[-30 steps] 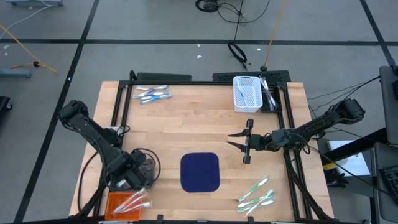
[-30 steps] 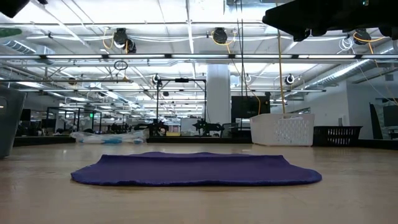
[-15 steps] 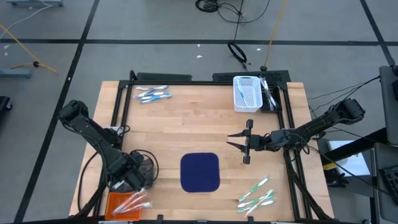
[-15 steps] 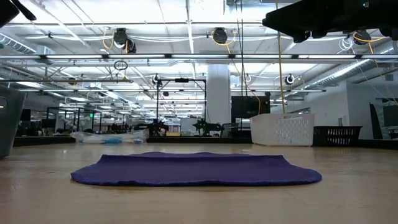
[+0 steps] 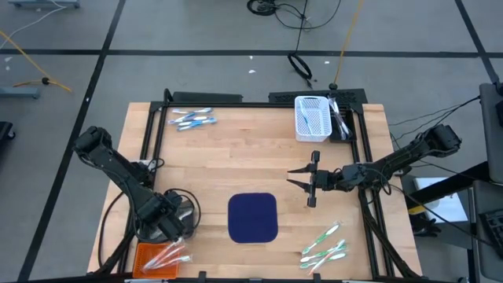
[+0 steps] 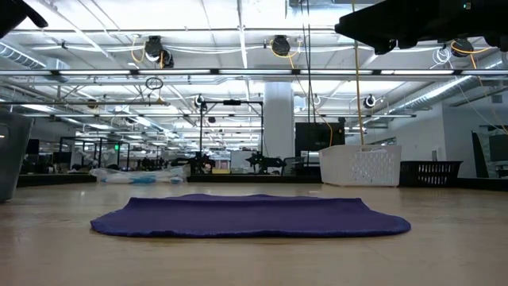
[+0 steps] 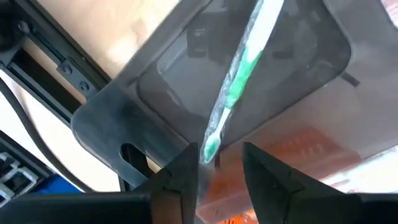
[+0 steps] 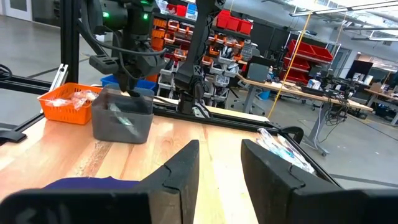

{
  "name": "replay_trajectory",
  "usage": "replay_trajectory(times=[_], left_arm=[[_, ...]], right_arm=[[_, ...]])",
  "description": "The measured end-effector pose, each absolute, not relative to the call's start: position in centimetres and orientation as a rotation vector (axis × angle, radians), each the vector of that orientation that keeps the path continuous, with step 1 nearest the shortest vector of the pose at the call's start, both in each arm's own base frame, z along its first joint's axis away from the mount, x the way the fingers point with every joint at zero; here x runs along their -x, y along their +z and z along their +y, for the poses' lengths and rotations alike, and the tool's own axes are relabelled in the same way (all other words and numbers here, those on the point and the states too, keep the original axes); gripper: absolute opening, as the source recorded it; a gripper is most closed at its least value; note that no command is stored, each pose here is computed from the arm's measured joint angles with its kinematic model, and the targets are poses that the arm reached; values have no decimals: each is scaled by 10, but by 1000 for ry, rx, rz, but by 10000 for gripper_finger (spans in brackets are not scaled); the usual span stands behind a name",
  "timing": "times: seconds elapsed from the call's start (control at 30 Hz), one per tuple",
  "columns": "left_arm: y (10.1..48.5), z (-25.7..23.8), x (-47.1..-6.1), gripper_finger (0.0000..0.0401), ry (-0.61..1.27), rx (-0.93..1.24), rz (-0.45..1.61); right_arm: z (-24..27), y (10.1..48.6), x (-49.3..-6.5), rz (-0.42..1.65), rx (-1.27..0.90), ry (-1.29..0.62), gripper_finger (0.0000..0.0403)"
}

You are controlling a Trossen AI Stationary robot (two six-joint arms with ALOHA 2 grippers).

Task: Pick & Place Toothbrushes
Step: Put the green toothbrush into the black bin, then put the blue toothbrush into the white bin

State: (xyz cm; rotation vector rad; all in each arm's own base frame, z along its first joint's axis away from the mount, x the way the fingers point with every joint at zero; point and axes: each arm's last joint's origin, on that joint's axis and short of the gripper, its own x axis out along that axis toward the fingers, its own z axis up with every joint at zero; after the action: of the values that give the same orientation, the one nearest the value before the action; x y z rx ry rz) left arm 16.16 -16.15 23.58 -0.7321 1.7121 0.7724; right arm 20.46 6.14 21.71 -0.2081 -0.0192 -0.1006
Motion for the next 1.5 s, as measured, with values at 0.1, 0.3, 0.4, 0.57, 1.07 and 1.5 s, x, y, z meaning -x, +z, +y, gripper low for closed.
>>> replay_trajectory(times=[0.1,0.3,0.4,0.57,1.07,1.5], left_arm=[[236,-160,-162,130,786,700,1671],[236,-151,-163,131,836,659,1668],[237,-143,-165,131,889,633,1651],[238,-129,-171,131,863,534,1637],[247,-53,-195,131,887,286,1577],[252,38,-210,131,786,297,1507]], right_arm=[[61,217,-205,-19,208,-101,110],[61,217,-205,-19,208,-100,110],[61,217,-205,-19,208,-100,110],[61,217,-205,-19,208,-100,110],[61,217,-205,-19,208,-100,110],[61,217,-205,-19,208,-100,110]])
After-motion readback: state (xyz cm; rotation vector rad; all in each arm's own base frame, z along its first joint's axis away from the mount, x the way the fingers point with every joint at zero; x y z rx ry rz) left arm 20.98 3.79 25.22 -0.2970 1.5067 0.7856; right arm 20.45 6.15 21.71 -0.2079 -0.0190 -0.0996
